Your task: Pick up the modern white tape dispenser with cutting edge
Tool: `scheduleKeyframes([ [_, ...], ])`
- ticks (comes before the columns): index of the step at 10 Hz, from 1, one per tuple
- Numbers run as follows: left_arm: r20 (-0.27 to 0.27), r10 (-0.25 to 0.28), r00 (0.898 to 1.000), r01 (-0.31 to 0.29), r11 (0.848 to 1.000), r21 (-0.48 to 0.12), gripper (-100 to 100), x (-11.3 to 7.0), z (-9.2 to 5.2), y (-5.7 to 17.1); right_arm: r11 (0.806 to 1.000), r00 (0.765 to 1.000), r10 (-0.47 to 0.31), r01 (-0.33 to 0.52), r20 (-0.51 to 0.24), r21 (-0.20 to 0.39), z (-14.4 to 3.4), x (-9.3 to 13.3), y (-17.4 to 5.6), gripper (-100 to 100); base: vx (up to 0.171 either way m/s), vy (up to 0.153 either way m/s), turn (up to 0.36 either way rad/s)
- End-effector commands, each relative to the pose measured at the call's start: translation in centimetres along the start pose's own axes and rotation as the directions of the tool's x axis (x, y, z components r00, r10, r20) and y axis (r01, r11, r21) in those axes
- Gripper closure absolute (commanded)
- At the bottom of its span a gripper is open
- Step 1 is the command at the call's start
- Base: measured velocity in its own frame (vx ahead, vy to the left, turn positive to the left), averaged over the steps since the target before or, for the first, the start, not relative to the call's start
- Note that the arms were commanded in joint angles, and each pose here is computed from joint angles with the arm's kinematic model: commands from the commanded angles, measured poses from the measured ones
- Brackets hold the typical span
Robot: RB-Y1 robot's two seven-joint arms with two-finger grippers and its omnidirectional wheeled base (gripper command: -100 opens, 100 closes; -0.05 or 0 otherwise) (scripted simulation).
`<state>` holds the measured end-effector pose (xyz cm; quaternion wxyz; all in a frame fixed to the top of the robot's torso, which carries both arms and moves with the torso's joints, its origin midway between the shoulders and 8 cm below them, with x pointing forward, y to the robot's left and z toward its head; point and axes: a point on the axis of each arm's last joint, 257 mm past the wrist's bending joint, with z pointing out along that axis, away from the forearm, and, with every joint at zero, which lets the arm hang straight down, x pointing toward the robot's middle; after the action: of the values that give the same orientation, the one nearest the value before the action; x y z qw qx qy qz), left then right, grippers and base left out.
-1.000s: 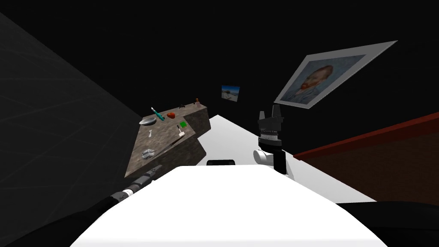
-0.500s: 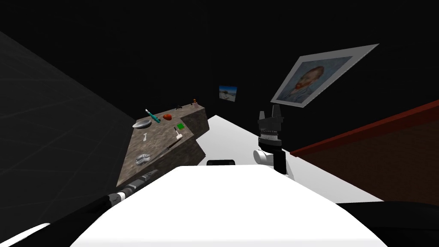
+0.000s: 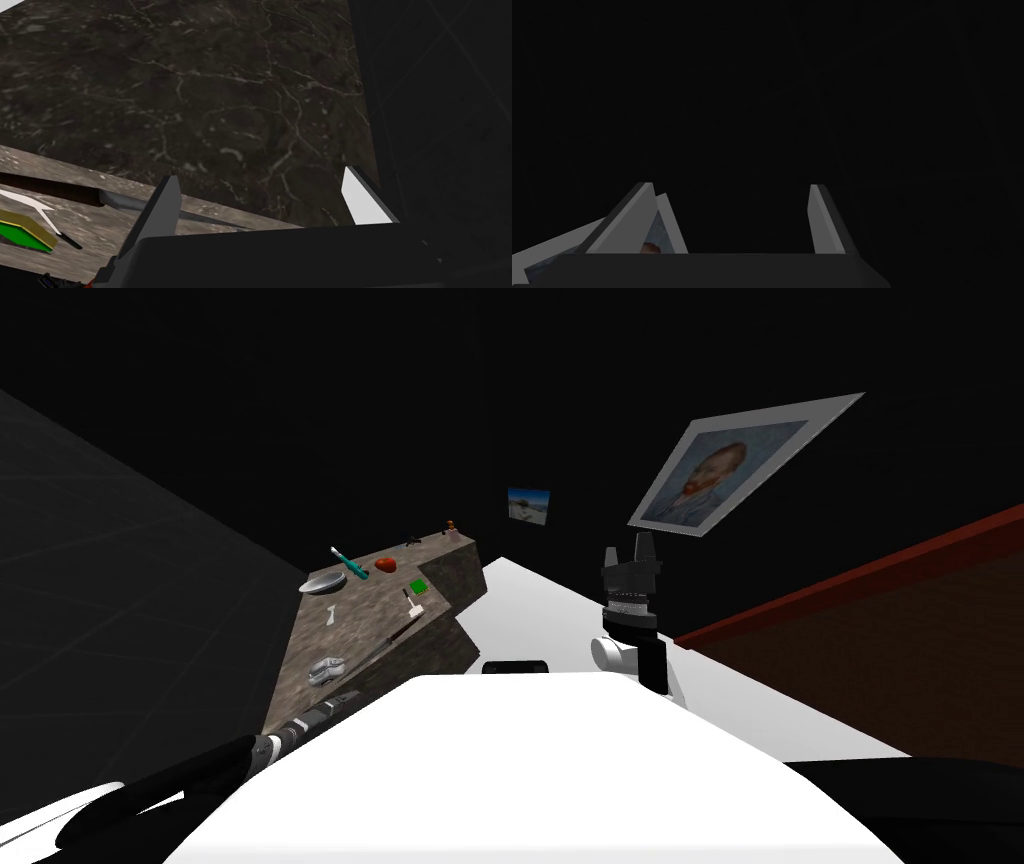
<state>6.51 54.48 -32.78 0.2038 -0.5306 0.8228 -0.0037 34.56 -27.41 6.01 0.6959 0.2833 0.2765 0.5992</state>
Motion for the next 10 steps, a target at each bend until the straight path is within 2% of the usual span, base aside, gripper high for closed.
scheduleKeyframes([
  [1,-0.009,0.047,0.999,-0.047,0.997,-0.053,-100,-0.5,-0.2,0.8,1.000,1.000,0.000,0.000,0.000,0.000,0.0,0.0,0.0,0,0.052,0.086,-0.044],
  [5,-0.024,0.156,0.987,-0.158,0.979,-0.129,-100,-1.9,-0.3,0.9,1.000,1.000,0.000,0.000,0.000,0.000,0.0,0.0,0.0,0,0.070,0.106,-0.016],
  [7,-0.021,0.214,0.977,-0.215,0.964,-0.155,-100,-3.0,-0.2,0.3,1.000,1.000,0.000,0.000,0.000,0.000,0.0,0.0,0.0,0,0.087,0.145,0.002],
  [9,-0.009,0.241,0.971,-0.239,0.958,-0.160,-100,-4.0,-0.1,-0.3,1.000,1.000,0.000,0.000,0.000,0.000,0.0,0.0,0.0,0,0.117,0.195,-0.017],
  [10,-0.013,0.231,0.973,-0.230,0.960,-0.158,-100,-3.7,-0.2,0.1,1.000,1.000,0.000,0.000,0.000,0.000,0.0,0.0,0.0,0,0.019,0.050,-0.030],
])
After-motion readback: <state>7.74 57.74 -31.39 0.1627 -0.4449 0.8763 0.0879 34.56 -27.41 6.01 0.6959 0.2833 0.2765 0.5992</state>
